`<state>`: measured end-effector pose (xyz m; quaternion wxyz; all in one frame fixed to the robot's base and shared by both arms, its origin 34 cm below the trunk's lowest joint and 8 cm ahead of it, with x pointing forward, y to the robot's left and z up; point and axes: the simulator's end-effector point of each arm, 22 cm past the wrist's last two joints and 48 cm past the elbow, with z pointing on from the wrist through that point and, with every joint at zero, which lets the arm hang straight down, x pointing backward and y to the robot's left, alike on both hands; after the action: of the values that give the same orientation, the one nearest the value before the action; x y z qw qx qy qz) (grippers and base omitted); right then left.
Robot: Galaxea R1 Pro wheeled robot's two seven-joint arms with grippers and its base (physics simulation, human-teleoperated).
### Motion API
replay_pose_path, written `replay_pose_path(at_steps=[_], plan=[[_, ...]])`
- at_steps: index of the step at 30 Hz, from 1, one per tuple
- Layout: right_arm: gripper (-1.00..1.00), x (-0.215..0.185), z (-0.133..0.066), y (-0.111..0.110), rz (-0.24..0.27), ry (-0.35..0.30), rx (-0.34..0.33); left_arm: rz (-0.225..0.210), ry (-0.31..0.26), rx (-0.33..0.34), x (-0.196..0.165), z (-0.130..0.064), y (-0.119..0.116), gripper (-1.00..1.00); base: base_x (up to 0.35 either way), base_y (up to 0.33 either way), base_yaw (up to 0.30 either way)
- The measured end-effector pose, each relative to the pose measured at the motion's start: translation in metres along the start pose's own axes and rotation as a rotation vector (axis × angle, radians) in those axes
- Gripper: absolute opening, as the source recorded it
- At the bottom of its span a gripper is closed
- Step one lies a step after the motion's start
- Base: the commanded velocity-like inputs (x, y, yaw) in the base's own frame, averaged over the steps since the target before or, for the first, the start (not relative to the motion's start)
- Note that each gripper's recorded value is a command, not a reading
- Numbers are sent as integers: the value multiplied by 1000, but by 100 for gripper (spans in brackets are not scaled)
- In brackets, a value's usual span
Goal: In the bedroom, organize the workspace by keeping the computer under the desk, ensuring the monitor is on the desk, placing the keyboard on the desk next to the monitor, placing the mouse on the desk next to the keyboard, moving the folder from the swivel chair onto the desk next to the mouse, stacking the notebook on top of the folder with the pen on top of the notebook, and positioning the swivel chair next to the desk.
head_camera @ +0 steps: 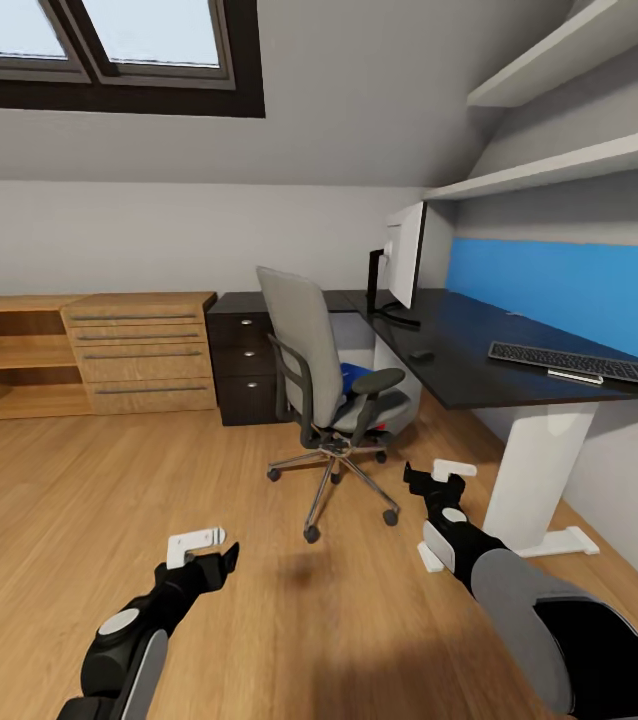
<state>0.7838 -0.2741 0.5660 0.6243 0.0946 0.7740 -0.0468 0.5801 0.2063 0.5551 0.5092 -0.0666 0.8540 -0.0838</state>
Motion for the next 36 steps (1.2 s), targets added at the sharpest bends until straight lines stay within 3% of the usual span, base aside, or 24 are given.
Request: replay_pose_path(at_steps=[15,36], plan=[[100,1,-1,-3,0,-3,3,9,-5,9,0,-3,3,100,252,0,0],[100,1,-1,-3,0,-3,3,-13,-9,-30,-2,-4,24,100,291,0,0]])
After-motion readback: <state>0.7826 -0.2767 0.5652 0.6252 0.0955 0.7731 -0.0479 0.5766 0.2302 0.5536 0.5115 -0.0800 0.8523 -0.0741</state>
